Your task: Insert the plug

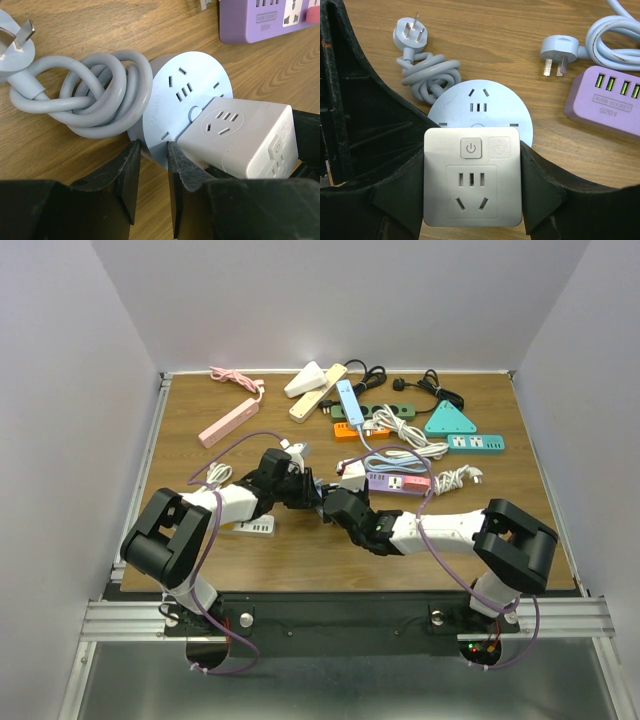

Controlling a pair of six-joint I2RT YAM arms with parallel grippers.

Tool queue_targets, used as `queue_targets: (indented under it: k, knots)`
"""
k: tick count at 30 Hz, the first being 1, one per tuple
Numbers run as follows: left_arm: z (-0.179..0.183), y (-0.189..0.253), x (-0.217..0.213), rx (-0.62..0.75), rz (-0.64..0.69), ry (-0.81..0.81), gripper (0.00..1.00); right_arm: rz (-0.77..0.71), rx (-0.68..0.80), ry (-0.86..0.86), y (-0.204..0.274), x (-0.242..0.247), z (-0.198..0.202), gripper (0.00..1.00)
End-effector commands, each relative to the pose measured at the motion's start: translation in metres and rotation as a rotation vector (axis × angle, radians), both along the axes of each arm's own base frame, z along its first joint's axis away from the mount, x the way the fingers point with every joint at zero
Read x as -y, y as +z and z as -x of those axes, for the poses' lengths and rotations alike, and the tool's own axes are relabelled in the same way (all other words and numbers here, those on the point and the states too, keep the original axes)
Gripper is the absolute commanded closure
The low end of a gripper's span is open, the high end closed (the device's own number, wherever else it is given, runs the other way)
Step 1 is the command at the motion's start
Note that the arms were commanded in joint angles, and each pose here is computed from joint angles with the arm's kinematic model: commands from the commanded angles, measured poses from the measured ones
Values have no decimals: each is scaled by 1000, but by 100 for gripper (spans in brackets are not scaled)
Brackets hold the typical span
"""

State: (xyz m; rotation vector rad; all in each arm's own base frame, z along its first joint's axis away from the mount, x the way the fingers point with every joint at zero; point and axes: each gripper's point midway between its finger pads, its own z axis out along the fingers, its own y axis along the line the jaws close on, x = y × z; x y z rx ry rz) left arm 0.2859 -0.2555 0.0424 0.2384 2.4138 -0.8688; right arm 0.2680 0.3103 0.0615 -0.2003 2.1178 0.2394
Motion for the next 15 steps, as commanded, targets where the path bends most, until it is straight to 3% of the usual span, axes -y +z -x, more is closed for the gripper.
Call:
queue_targets:
  k: [1, 4, 6, 7, 10, 15]
  knots:
    - [-2, -30, -22, -13, -139, 28, 100, 328, -625, 195, -135, 66, 149, 99]
    - [-4, -21, -21, 3, -129, 30, 100, 293, -580, 176, -124, 57, 140, 100]
    - [-9, -7, -19, 33, -115, 35, 84, 270, -535, 164, -114, 48, 129, 100]
    - [-13, 4, -19, 59, -111, 39, 70, 263, -521, 161, -111, 45, 126, 100]
    - [-25, 28, -22, 113, -129, 68, 49, 247, -449, 136, -98, 34, 109, 99]
    - [-37, 63, -37, 168, -139, 156, 37, 204, -339, 119, -67, 16, 85, 97]
